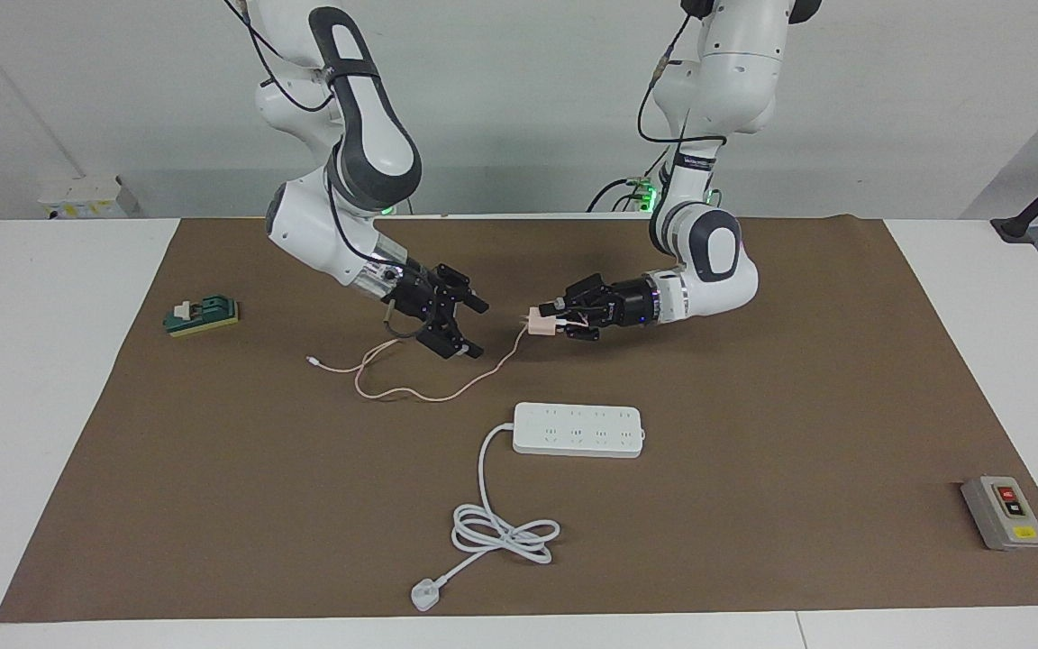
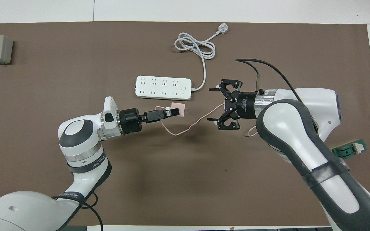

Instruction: Plug charger into power strip

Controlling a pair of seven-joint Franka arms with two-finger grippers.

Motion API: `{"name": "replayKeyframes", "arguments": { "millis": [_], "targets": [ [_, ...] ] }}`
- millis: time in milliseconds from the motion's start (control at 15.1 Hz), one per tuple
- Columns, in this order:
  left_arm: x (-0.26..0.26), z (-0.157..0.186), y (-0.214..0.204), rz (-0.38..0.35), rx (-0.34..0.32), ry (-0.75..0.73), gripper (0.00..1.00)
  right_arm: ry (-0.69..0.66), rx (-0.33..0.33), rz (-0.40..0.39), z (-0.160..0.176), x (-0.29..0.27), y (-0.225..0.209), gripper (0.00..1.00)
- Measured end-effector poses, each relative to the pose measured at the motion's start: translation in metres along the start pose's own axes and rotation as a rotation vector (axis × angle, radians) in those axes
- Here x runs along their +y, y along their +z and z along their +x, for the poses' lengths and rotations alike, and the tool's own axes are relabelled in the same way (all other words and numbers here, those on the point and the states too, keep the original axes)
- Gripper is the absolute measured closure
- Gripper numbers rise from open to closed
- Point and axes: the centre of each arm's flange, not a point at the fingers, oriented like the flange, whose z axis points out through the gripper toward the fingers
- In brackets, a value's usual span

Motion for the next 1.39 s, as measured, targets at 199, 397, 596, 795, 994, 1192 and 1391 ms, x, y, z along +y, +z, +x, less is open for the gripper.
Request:
{"name": "replayKeyframes", "arguments": {
  "millis": [199, 397, 596, 795, 994, 1192, 1391],
  "targets": [
    [0.01, 0.009, -0.011, 0.05, 0.048, 0.015, 0.68, -0.197, 0.082, -0.072, 0.024, -0.013, -0.035, 0.0],
    [0.017, 0.015, -0.022, 0.135, 0.08, 0.016, 0.68, -0.365, 0.16, -0.122, 0.04, -0.023, -0.069, 0.0],
    [0.023, 0.022, -0.035, 0.244, 0.106, 0.037, 0.68, -0.515, 0.223, -0.176, 0.041, -0.027, -0.089, 0.0],
    [0.039, 0.027, -0.048, 0.33, 0.122, 0.074, 0.68, -0.631, 0.295, -0.224, 0.045, -0.027, -0.101, 0.0],
    [0.044, 0.03, -0.054, 0.391, 0.11, 0.112, 0.68, -0.759, 0.361, -0.29, 0.054, -0.028, -0.114, 0.0],
    [0.045, 0.035, -0.064, 0.452, 0.075, 0.15, 0.68, -0.941, 0.428, -0.42, 0.044, -0.031, -0.142, 0.0],
    [0.059, 0.049, -0.082, 0.526, 0.029, 0.18, 0.68, -1.075, 0.416, -0.503, 0.034, -0.024, -0.182, 0.0]
  ]
}}
